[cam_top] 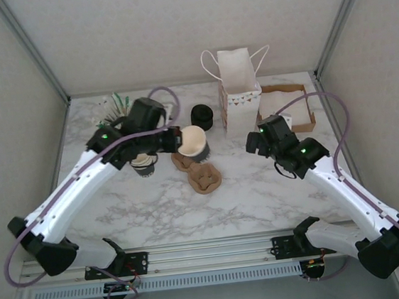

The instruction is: Pack the takeout coffee

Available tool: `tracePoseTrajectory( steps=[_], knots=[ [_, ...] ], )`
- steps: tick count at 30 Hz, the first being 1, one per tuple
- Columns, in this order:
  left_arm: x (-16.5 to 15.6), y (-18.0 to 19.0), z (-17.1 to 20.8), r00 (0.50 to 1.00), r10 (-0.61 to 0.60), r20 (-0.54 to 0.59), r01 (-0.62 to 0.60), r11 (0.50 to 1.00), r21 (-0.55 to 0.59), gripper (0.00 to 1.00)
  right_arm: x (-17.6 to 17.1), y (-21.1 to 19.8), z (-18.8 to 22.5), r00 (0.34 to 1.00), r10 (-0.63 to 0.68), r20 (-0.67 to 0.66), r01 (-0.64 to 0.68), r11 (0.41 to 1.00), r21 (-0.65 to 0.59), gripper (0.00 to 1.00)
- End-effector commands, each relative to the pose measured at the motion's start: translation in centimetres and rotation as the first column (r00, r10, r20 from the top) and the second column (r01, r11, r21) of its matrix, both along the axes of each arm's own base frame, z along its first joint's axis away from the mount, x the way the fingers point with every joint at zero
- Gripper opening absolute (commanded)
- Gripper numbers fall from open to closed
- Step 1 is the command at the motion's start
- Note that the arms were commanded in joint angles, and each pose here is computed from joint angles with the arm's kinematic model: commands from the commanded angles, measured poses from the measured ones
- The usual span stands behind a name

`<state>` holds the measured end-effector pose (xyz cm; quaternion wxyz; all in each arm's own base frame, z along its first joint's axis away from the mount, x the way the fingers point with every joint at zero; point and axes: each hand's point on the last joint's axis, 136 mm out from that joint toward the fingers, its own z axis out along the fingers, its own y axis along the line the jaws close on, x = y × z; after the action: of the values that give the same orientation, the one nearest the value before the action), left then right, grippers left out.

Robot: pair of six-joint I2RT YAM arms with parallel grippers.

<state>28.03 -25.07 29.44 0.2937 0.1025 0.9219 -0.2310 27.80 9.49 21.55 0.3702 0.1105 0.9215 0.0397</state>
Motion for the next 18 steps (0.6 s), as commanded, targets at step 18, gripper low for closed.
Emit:
tracePoseTrajectory(
  steps=[18],
  knots=[
    [-8.4, -8.7, -14.3, 0.936, -0.226, -0.27, 0.262, 0.959, 0.106, 0.0, -1.1, -4.0, -2.2, 0.987, -0.152, -0.052, 0.157, 0.982, 0.104, 0.99]
  ],
)
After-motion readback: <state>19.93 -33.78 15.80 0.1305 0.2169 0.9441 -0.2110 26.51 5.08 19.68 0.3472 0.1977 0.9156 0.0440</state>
